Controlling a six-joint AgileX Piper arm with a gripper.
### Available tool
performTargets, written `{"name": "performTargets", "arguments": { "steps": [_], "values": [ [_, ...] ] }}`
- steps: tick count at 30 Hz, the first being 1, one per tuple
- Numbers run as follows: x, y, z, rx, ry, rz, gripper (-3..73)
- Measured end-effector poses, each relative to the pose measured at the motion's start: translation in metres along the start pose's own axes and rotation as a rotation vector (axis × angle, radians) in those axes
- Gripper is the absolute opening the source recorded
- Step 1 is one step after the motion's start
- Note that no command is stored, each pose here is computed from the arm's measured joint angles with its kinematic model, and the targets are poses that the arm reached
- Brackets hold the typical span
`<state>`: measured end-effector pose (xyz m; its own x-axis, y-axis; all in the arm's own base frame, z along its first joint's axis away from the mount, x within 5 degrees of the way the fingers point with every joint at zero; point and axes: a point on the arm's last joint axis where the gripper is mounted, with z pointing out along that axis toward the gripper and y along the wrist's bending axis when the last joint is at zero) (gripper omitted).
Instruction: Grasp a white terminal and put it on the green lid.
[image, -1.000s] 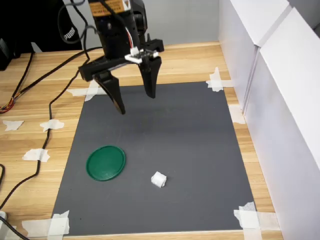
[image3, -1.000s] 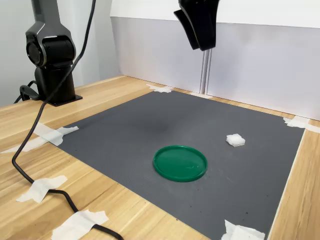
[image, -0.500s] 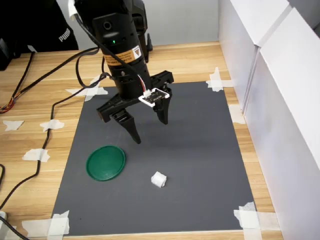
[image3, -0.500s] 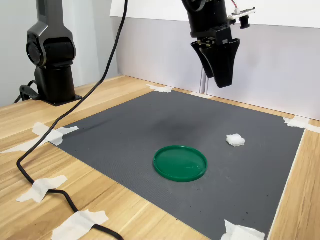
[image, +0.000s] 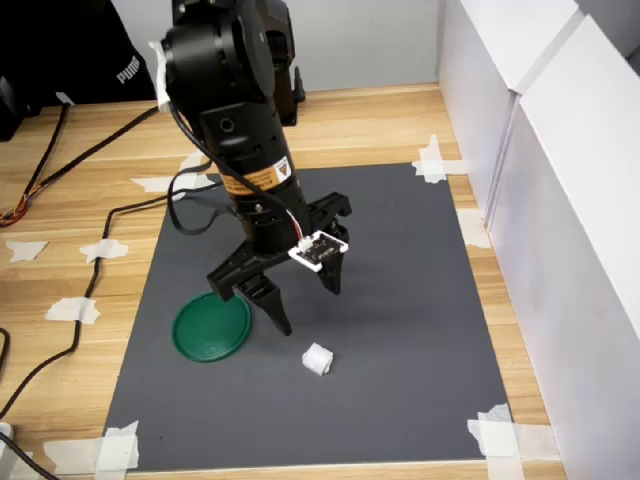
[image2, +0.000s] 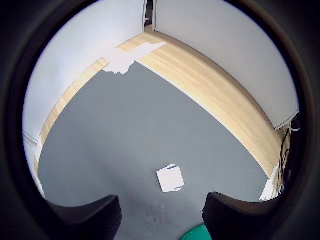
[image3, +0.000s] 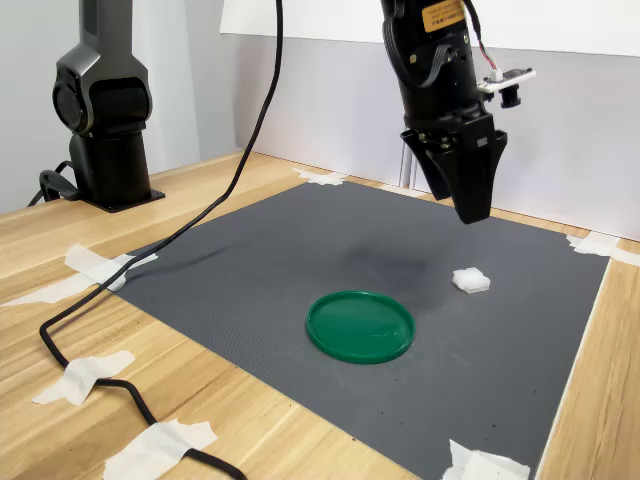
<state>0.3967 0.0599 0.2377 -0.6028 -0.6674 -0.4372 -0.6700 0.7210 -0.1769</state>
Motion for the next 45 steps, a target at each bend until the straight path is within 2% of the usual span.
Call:
{"name": "performTargets", "arguments": {
  "steps": [11, 26, 45],
  "values": [
    [0.001, 0.007, 0.035, -0.037, 0.029, -0.04, 68.4],
    [-0.011, -0.004, 0.045, -0.008, 0.01, 0.014, 68.4],
    [-0.009, -0.01, 0.059, -0.013, 0.092, 0.036, 68.4]
  ]
}}
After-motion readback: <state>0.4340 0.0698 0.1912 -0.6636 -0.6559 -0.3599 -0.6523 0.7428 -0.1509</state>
